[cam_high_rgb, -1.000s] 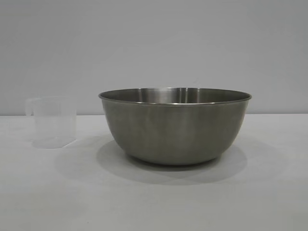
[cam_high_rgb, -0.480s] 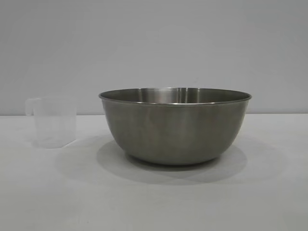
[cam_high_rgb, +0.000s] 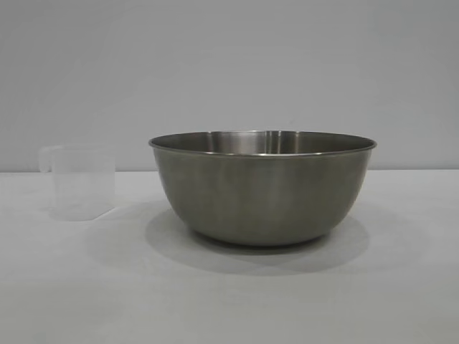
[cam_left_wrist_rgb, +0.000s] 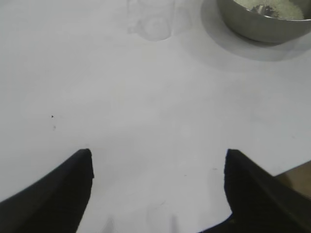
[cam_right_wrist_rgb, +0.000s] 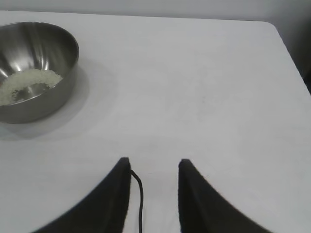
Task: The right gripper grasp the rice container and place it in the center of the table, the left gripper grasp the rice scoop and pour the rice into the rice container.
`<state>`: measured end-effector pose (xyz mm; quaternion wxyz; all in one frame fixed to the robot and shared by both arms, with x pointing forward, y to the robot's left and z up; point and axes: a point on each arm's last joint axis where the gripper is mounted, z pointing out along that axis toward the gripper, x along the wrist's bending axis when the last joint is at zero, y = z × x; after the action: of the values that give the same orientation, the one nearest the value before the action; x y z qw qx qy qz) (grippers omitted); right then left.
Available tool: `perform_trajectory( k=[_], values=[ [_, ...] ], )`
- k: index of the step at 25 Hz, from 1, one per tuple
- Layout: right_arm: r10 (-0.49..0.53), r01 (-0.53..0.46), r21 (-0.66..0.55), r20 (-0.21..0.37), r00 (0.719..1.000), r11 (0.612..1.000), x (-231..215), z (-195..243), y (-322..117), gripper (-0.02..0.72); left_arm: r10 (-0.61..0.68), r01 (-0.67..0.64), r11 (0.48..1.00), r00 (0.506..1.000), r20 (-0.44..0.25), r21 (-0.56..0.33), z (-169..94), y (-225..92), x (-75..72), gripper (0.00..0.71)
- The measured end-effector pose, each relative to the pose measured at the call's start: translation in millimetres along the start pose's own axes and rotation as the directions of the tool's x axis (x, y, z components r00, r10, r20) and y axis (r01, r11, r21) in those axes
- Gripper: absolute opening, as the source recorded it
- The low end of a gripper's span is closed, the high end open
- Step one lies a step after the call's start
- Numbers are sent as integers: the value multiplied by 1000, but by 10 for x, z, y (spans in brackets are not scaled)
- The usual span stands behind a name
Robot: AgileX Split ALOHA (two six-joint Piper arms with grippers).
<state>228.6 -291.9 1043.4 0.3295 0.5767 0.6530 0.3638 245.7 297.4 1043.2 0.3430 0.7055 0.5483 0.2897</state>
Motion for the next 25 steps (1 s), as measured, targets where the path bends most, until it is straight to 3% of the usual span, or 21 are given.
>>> perform_trajectory(
  k=[4, 8, 13, 18, 25],
  values=[
    [0, 0, 0, 0, 1000, 1000, 0, 0, 0, 251, -74, 74, 997, 992, -100, -6, -6, -5, 8, 479],
    [0, 0, 0, 0, 1000, 1000, 0, 0, 0, 251, -106, 93, 992, 983, -153, -90, -102, -74, -18, 479],
    [-2, 2, 0, -4, 1000, 1000, 0, 0, 0, 251, -109, 93, 990, 981, -159, -108, -122, -90, -25, 479],
    [-30, 30, -2, -53, 998, 1000, -4, -5, -3, 251, -109, 93, 990, 981, -159, -108, -122, -90, -25, 479],
    [-31, 31, -2, -54, 998, 1000, -4, -5, -3, 251, -109, 93, 990, 981, -159, -108, -122, -90, -25, 479]
  ],
)
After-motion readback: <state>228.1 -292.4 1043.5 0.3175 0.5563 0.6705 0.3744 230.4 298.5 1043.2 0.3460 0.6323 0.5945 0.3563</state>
